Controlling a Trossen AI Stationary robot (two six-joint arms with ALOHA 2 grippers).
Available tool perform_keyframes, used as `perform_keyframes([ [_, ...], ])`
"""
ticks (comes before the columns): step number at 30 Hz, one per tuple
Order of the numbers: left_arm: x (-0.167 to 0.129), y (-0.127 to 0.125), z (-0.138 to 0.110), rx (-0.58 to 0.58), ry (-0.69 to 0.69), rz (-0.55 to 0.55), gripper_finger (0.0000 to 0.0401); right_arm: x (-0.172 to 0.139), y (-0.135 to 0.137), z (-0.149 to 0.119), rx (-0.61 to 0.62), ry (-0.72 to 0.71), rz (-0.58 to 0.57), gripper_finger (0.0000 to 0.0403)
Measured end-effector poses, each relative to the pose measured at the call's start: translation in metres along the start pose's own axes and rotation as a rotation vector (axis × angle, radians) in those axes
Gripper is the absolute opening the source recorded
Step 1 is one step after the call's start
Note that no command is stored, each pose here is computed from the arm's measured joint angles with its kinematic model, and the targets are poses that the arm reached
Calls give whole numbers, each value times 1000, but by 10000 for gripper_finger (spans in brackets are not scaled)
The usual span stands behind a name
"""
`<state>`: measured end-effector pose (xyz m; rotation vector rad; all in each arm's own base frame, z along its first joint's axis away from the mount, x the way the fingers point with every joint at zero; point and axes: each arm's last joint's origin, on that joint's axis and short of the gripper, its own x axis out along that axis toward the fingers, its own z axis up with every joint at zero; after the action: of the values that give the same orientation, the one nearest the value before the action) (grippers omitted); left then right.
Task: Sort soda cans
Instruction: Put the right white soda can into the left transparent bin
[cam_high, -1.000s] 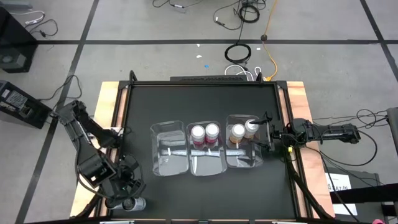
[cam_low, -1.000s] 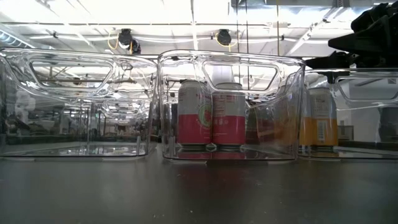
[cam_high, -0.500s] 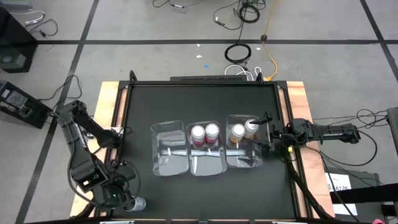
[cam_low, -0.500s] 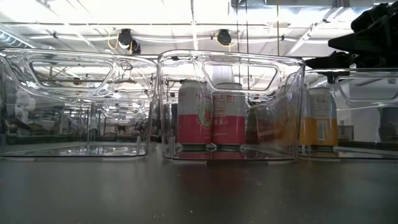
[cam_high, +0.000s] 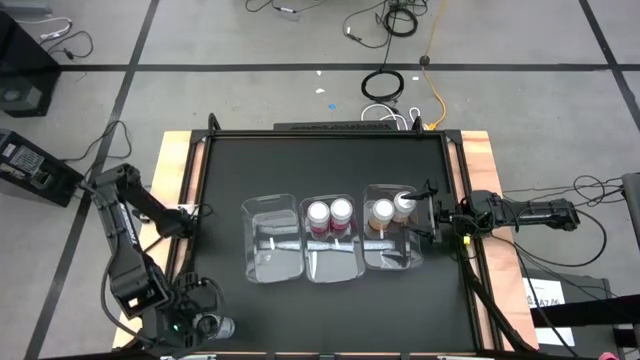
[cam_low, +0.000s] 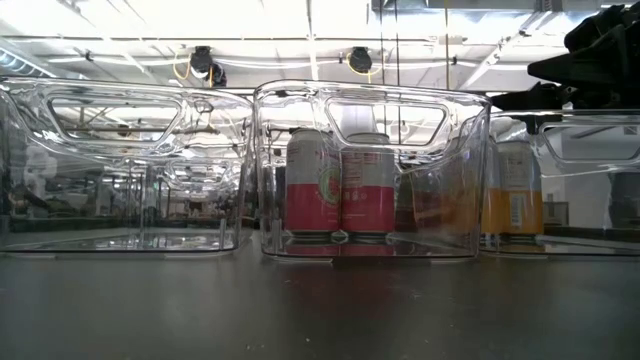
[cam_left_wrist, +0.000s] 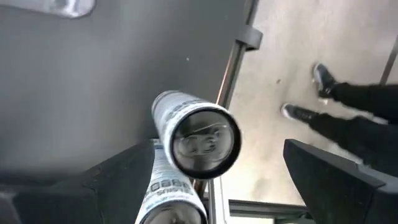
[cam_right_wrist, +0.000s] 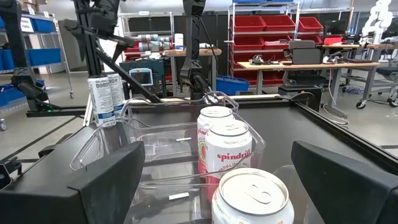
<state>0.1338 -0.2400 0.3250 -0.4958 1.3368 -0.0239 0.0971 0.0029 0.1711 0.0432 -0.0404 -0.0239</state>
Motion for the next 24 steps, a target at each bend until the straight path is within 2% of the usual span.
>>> perform_keyframes([
  [8, 26, -5, -4, 99, 98, 98, 365, 0, 0, 0, 0, 0, 0, 398],
  [24, 53, -12, -4, 142, 100, 170, 365, 0, 0, 0, 0, 0, 0, 398],
])
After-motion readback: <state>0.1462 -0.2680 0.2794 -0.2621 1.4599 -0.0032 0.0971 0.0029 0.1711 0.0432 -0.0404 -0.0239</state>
